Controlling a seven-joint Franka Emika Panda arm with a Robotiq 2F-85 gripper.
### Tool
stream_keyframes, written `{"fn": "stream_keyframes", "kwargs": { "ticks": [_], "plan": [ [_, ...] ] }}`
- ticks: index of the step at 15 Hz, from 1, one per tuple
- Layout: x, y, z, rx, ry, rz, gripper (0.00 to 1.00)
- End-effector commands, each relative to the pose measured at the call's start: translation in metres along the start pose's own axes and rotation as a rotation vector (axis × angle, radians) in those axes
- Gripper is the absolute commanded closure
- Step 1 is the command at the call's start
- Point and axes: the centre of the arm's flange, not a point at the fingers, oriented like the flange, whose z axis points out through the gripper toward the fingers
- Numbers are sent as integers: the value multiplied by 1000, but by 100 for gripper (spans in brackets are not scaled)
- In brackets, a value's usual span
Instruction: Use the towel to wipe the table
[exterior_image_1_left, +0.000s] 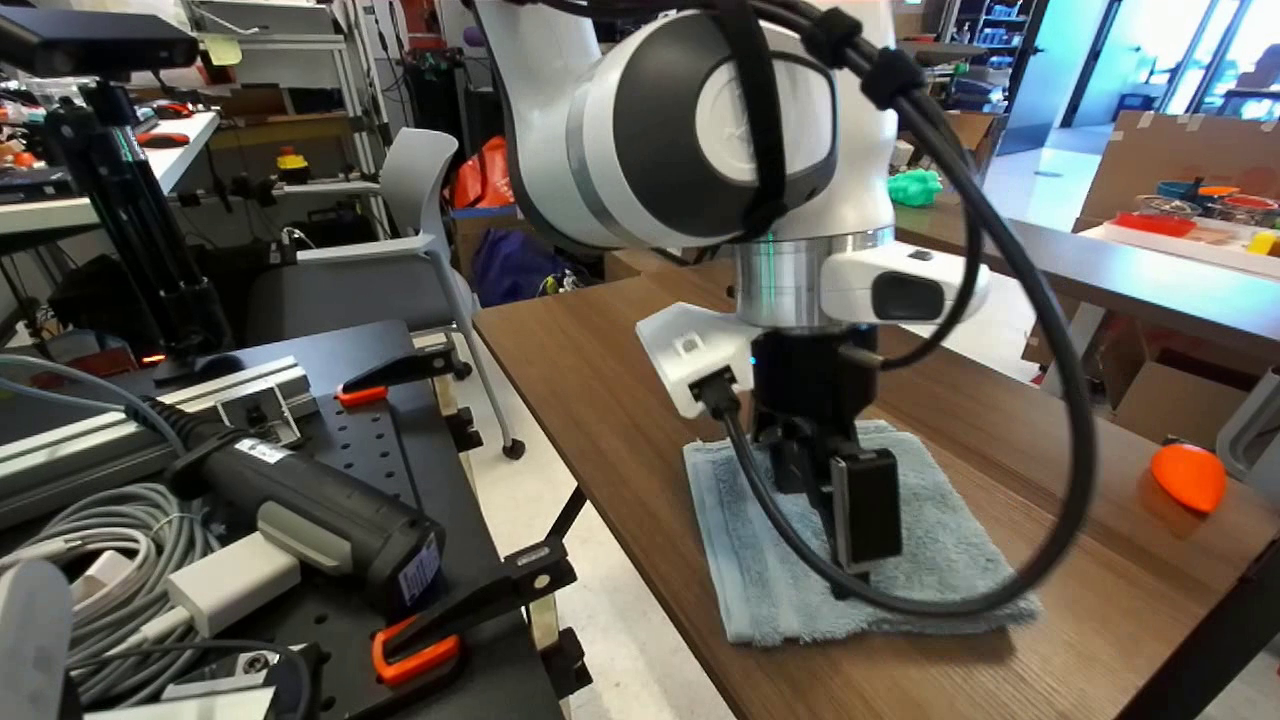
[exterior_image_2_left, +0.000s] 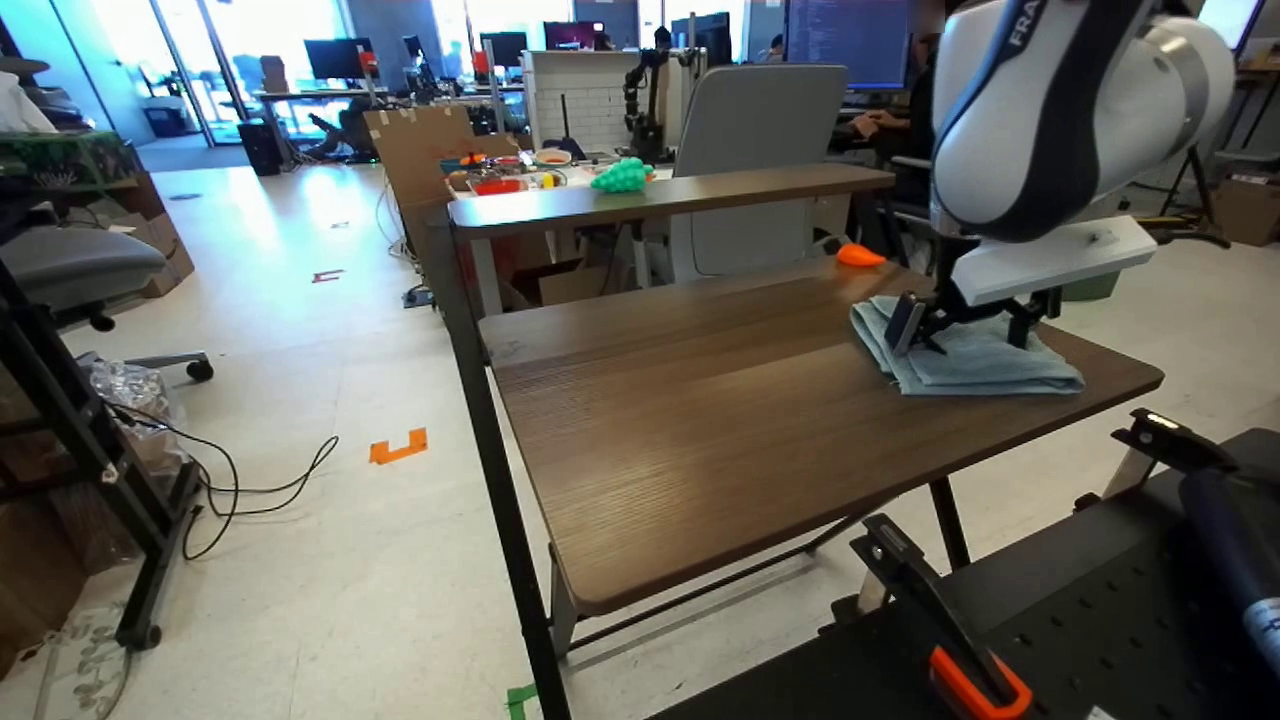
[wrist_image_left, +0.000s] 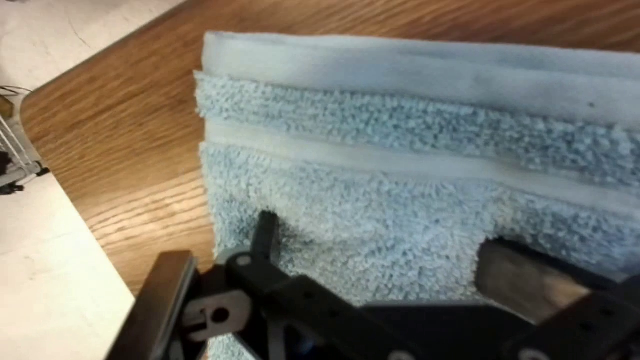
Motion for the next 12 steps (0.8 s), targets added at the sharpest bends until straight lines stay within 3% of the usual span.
{"fn": "stream_keyframes", "kwargs": {
  "ticks": [1,7,12],
  "plan": [
    [-11,-71,15,-117,-105,-29,0],
    [-35,-149,5,-141,-189,-75,0],
    [-70,-176,13,-152,-100,-131,0]
  ]
}}
